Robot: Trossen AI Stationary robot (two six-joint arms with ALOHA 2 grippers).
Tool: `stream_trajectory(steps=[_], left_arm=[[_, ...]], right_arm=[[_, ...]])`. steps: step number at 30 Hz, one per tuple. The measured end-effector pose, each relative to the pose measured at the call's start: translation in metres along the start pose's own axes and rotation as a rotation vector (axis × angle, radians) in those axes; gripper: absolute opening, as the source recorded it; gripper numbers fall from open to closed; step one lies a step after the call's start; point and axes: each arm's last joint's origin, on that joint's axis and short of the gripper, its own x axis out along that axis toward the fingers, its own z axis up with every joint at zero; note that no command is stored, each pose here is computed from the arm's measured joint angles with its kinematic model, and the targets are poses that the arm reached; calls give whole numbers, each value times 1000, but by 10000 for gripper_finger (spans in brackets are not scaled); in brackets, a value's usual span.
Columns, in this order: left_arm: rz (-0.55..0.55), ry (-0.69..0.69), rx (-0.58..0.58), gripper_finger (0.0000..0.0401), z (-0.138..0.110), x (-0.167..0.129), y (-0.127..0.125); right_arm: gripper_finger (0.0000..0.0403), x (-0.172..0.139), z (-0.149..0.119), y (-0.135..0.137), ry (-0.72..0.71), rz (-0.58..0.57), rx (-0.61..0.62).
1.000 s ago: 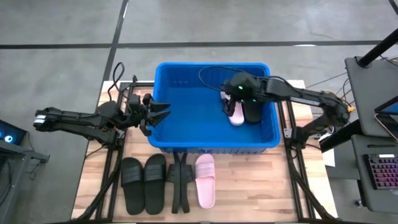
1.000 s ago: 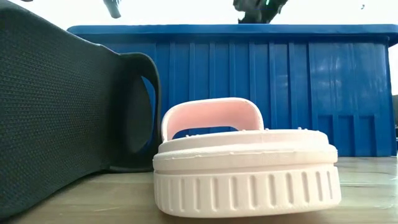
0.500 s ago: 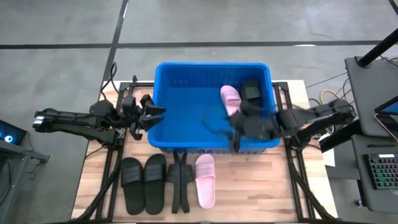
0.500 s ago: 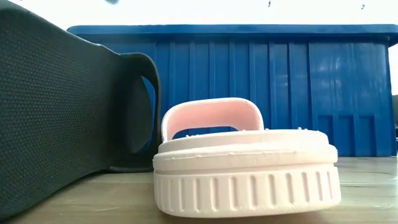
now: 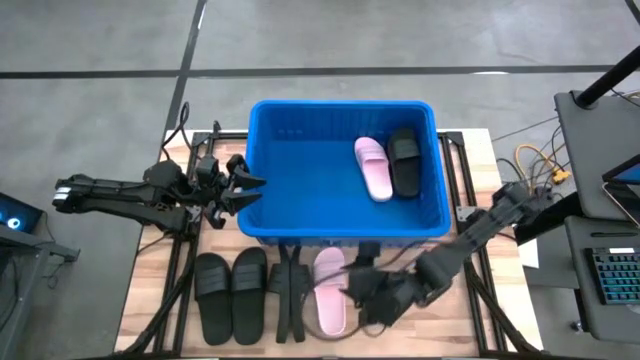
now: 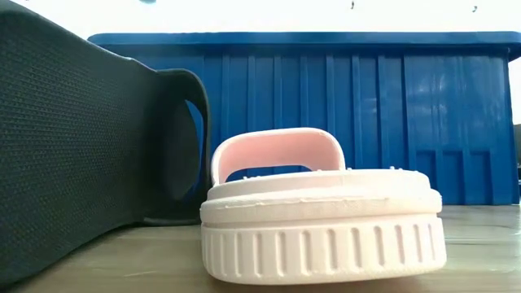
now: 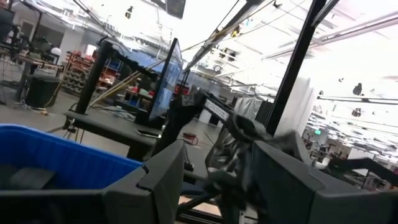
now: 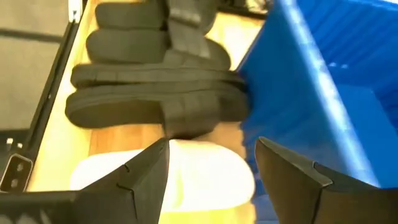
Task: Pick and place slides into bin
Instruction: Put the pink slide into the blue bin
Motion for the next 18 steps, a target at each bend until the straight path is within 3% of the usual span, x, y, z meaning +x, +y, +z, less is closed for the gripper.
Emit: stream_trajectory(steps=[6, 18], left_arm=[[-6, 5, -1, 176, -1, 0, 0], [-4, 10, -2, 176, -2, 1, 0]], right_arm=[[226, 34, -5, 30, 59, -11, -54], [226, 90, -48, 55, 311, -128, -250]])
